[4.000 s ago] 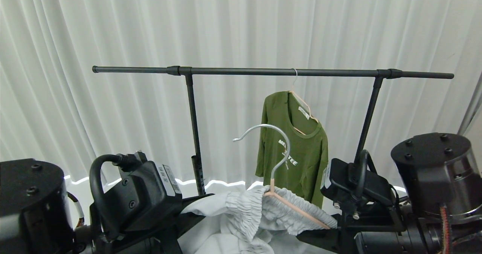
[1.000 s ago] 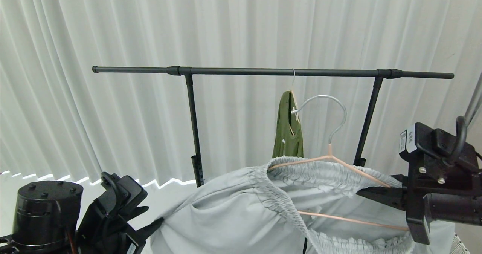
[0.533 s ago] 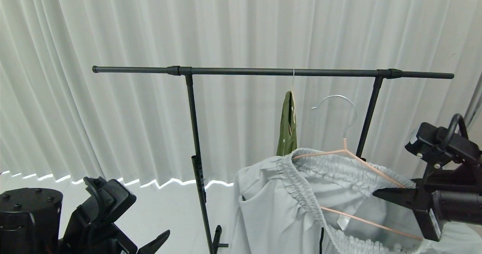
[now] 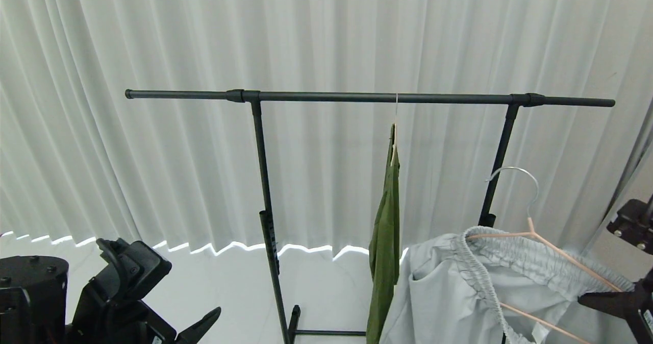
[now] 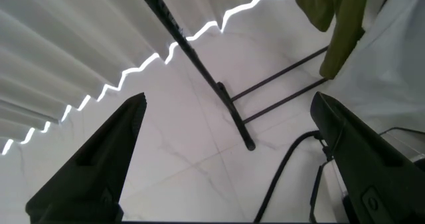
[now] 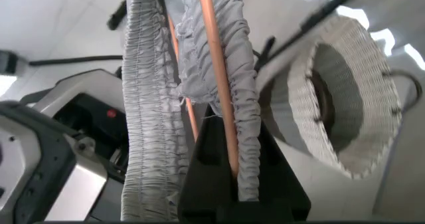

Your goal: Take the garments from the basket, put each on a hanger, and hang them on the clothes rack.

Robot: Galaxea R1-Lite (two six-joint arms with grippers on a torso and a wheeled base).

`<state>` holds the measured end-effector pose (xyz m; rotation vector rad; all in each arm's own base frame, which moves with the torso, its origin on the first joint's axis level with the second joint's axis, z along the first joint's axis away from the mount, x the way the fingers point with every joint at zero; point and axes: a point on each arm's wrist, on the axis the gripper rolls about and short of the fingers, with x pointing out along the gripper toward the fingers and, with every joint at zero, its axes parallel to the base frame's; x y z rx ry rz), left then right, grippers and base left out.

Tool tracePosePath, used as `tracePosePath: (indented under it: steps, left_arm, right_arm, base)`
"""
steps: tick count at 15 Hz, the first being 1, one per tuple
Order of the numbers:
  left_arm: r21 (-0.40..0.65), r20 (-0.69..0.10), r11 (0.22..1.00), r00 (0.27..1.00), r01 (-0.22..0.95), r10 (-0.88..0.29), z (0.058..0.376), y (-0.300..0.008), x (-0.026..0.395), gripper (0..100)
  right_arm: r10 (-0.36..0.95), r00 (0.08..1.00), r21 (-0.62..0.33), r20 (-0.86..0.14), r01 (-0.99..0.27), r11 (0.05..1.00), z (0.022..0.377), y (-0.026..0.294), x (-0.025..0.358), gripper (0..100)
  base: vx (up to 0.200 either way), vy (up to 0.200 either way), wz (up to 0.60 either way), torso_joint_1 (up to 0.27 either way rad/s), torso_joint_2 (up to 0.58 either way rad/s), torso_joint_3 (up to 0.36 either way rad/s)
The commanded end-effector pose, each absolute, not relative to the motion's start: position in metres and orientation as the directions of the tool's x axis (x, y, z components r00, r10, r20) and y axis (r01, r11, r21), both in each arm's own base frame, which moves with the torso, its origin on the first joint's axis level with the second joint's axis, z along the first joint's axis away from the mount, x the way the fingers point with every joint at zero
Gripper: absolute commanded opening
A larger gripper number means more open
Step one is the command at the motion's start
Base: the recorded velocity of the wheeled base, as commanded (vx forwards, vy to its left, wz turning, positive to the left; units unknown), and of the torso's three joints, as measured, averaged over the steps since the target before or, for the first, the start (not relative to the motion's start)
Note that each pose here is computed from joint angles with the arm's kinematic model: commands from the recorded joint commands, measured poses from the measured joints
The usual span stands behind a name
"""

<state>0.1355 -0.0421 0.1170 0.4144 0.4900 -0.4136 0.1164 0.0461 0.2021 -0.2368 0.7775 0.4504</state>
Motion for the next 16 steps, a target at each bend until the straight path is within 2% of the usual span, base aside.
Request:
tracePosePath:
  steps: [1, 5, 8, 14, 16]
  left_arm:
    - [0.280, -0.524, 0.837, 0.805, 0.470, -0.276, 0.117, -0.042, 0.136, 100]
    - [0.284, -0.514, 0.846, 0.816, 0.452, -0.264, 0.120, -0.040, 0.137, 100]
    - [0.294, -0.475, 0.850, 0.838, 0.438, -0.267, 0.127, -0.039, 0.135, 100]
    - [0.303, -0.458, 0.853, 0.850, 0.425, -0.261, 0.131, -0.039, 0.136, 100]
    - [0.306, -0.458, 0.850, 0.849, 0.429, -0.264, 0.131, -0.040, 0.135, 100]
  right_arm:
    - [0.237, 0.655, -0.051, -0.717, -0.389, 0.920, 0.201, 0.033, 0.110, 0]
    - [0.124, 0.681, -0.087, -0.722, -0.267, 0.960, 0.201, 0.021, 0.113, 0]
    - [0.064, 0.709, -0.095, -0.703, -0.182, 0.979, 0.204, 0.012, 0.116, 0]
    - [0.046, 0.800, -0.062, -0.598, -0.104, 0.993, 0.222, 0.008, 0.137, 0]
    - [0.052, 0.820, -0.062, -0.570, -0.105, 0.993, 0.224, 0.009, 0.143, 0]
  base:
    - [0.000, 0.000, 0.00, 0.000, 0.00, 0.000]
    - [0.000, 0.000, 0.00, 0.000, 0.00, 0.000]
    - [0.000, 0.000, 0.00, 0.000, 0.00, 0.000]
    - [0.000, 0.000, 0.00, 0.000, 0.00, 0.000]
    - [0.200, 0.000, 0.00, 0.002, 0.00, 0.000]
